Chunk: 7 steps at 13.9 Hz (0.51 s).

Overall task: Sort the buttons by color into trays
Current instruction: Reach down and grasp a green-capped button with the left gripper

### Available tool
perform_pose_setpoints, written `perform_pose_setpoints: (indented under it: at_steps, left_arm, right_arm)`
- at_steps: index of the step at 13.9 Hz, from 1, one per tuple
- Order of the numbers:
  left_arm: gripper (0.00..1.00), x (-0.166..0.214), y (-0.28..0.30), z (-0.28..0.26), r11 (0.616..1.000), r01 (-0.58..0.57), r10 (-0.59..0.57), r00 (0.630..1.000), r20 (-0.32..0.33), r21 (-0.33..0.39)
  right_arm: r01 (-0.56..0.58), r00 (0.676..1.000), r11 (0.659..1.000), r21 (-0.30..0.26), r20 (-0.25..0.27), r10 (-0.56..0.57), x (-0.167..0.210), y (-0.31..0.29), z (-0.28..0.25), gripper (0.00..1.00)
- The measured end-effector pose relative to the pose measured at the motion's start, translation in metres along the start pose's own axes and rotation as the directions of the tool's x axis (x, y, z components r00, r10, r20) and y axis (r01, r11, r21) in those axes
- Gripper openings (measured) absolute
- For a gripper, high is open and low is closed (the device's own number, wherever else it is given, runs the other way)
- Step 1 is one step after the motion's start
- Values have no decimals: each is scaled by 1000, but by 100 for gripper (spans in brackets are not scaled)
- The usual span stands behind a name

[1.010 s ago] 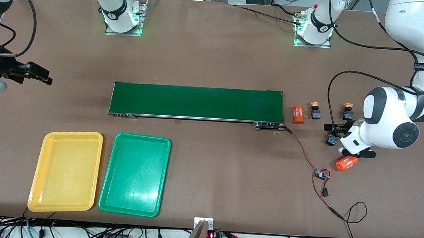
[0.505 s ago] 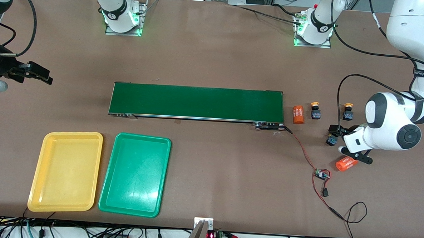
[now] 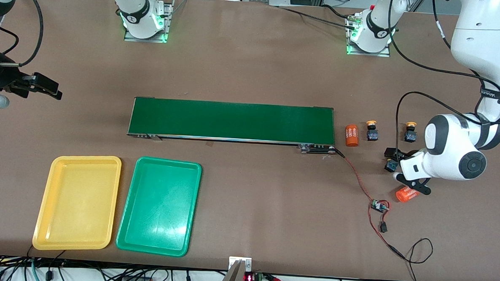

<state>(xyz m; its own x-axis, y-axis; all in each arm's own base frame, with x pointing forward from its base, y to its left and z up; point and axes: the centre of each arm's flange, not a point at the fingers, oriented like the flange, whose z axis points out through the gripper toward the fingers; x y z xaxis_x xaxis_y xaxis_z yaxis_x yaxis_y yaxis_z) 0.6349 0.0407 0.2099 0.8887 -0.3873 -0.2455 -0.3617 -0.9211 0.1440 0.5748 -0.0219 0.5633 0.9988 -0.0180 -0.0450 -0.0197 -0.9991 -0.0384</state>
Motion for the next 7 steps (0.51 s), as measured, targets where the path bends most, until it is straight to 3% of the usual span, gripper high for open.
perform_pose_setpoints:
  at_steps: [7]
  left_arm:
    - [100,2,-10,13,1000,7,-7,1000,-16,6]
  right_arm:
    - [0,1000,1000,0,0,0,0,0,0,100]
